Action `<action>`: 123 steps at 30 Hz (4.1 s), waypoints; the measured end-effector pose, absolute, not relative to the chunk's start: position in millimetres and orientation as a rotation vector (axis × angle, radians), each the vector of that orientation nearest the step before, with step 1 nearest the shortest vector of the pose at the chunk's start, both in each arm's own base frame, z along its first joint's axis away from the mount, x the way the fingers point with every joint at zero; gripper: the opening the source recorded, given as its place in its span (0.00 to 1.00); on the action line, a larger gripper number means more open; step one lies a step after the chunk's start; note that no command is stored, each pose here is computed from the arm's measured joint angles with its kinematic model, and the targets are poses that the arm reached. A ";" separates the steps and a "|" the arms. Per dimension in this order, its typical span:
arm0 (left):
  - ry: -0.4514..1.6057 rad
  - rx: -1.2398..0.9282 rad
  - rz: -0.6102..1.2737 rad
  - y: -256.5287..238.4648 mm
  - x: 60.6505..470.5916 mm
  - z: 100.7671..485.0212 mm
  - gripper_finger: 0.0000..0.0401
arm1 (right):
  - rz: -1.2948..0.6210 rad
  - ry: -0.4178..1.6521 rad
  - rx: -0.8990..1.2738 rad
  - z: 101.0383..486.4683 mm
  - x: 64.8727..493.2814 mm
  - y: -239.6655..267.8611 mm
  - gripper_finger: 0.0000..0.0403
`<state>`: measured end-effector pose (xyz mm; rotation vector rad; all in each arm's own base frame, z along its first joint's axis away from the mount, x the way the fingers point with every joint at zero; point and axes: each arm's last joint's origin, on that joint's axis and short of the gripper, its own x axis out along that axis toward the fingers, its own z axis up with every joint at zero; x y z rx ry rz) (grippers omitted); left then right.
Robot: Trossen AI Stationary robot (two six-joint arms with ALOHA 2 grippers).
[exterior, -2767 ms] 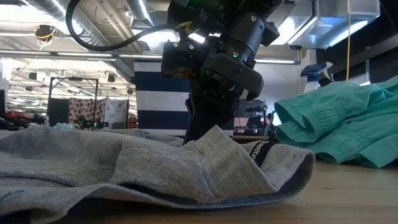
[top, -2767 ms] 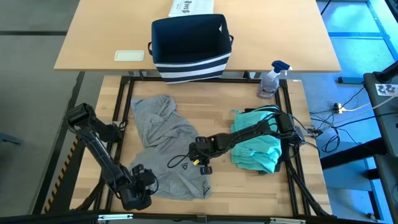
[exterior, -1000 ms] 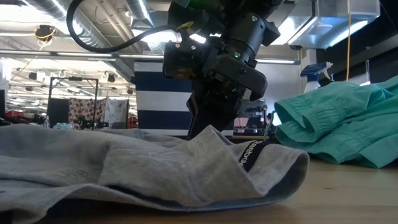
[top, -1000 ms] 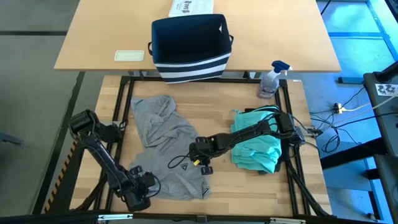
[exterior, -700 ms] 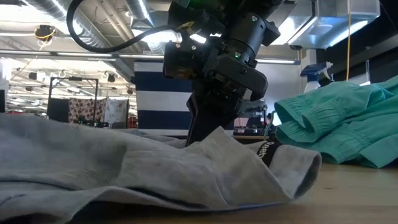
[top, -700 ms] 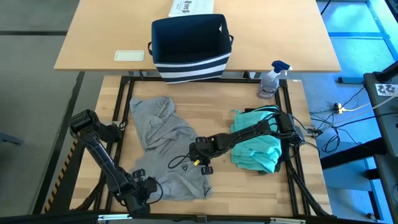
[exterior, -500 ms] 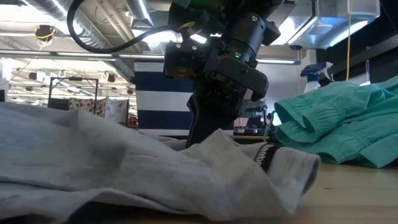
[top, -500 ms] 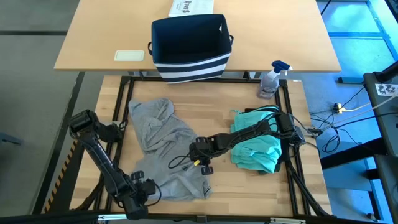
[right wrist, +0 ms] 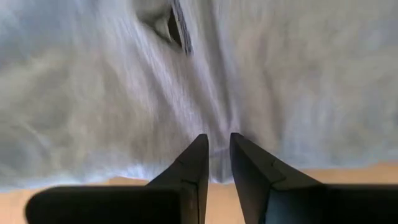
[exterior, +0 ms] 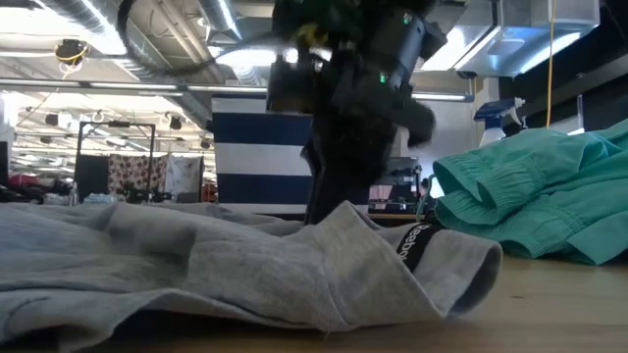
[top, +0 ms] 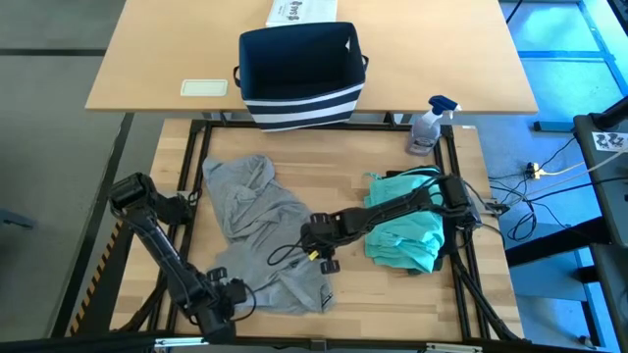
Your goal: Fold Laundry from Bin
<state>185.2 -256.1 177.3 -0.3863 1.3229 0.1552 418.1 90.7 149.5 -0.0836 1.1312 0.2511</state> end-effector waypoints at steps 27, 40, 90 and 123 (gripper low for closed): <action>1.442 -0.302 0.240 -239.7 201.8 209.5 0.25 | 0.255 0.955 -0.199 193.6 413.3 104.5 0.16; 1.483 0.052 0.522 -212.9 185.7 259.7 0.23 | 0.260 0.963 -0.200 193.1 412.6 104.6 0.16; 0.952 0.011 0.249 -265.5 223.3 172.6 0.23 | 0.253 1.020 -0.227 190.2 405.8 110.9 0.16; 0.891 -0.138 0.064 -240.0 235.0 172.0 0.23 | 0.242 0.917 -0.300 205.0 355.4 147.0 0.16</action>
